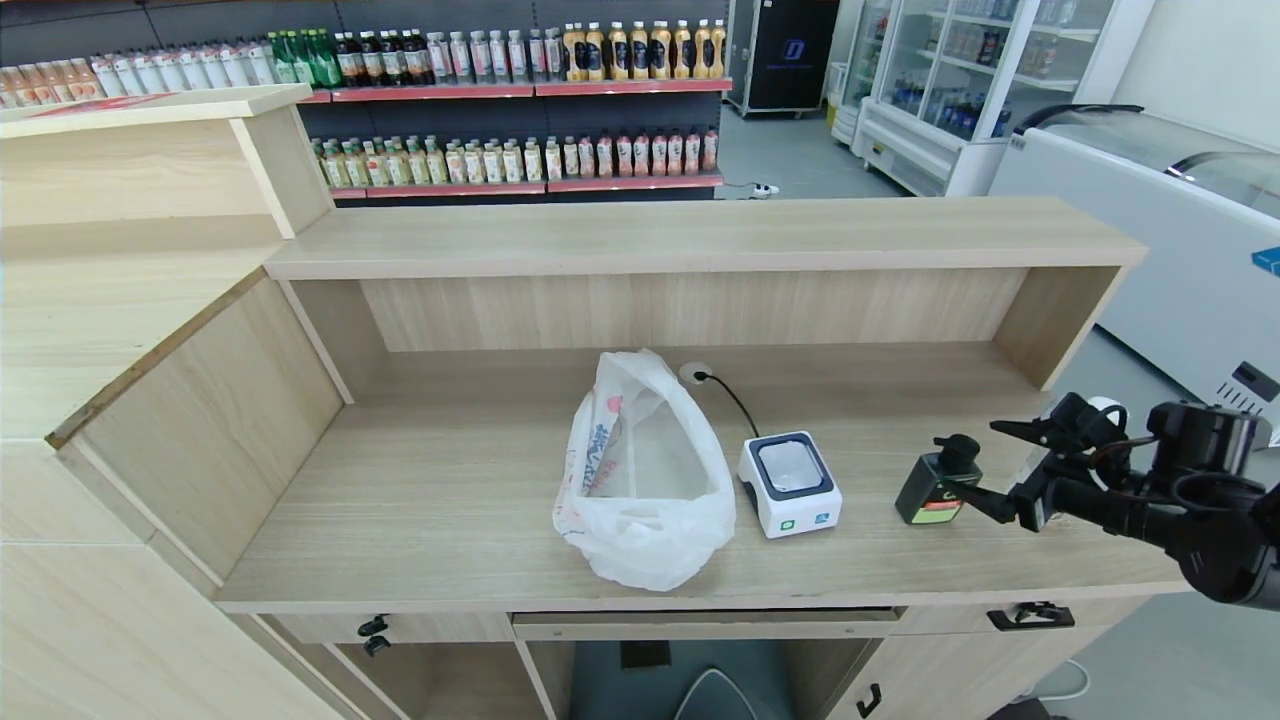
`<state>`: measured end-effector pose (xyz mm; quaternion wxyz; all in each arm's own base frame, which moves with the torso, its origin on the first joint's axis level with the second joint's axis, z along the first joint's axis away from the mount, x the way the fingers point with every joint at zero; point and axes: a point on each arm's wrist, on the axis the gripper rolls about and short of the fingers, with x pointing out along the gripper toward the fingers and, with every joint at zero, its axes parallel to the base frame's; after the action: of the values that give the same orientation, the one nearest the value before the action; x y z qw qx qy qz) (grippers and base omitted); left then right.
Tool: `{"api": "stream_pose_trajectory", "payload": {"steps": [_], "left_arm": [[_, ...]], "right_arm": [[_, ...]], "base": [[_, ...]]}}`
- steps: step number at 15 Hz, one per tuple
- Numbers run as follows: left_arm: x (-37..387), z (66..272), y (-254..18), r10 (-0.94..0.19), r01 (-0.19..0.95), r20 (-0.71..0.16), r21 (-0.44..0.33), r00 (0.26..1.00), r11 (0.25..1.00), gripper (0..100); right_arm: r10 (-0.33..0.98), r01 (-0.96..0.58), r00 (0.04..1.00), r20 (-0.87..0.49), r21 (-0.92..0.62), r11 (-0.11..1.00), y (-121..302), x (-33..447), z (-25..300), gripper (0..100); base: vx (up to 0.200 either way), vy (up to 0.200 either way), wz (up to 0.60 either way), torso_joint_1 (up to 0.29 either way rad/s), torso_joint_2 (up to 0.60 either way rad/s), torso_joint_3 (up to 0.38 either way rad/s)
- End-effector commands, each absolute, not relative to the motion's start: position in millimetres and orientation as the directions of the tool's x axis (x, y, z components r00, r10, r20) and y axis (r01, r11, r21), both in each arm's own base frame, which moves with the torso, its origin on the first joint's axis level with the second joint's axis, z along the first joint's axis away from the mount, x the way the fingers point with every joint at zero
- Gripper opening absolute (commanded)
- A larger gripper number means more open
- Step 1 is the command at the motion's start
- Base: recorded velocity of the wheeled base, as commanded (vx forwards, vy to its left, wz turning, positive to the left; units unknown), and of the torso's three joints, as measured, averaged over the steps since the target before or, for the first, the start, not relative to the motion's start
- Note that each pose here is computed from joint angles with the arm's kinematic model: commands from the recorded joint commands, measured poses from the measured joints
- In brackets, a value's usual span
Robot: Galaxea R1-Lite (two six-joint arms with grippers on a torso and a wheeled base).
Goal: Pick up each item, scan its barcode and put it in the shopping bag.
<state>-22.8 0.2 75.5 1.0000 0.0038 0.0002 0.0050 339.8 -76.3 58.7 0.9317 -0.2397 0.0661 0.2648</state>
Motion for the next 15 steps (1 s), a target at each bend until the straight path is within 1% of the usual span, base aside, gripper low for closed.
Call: {"api": "stream_pose_trajectory", "payload": {"steps": [1, 4, 10, 15], "left_arm": [[-22.8, 75.5, 0.2, 0.011, -0.011, 0.0, 0.008, 1.0, 1.0, 0], [-22.8, 75.5, 0.2, 0.011, -0.011, 0.0, 0.008, 1.0, 1.0, 0], [-22.8, 75.5, 0.2, 0.011, -0.011, 0.0, 0.008, 1.0, 1.0, 0], [-22.8, 75.5, 0.2, 0.011, -0.011, 0.0, 0.008, 1.0, 1.0, 0]], "right_arm": [[0.468, -0.543, 0.839, -0.277, -0.403, 0.737, -76.0, 343.0, 44.4, 100], [0.474, -0.564, 0.825, -0.306, -0.408, 0.718, -74.7, 344.5, 31.1, 100], [0.499, -0.587, 0.81, -0.309, -0.396, 0.706, -69.9, 357.6, 19.8, 100], [0.589, -0.662, 0.75, -0.301, -0.355, 0.66, -61.0, 365.0, 9.7, 100]], "base": [[0.0, 0.0, 0.0, 0.0, 0.0, 0.0], [0.0, 0.0, 0.0, 0.0, 0.0, 0.0], [0.0, 0.0, 0.0, 0.0, 0.0, 0.0], [0.0, 0.0, 0.0, 0.0, 0.0, 0.0]]}}
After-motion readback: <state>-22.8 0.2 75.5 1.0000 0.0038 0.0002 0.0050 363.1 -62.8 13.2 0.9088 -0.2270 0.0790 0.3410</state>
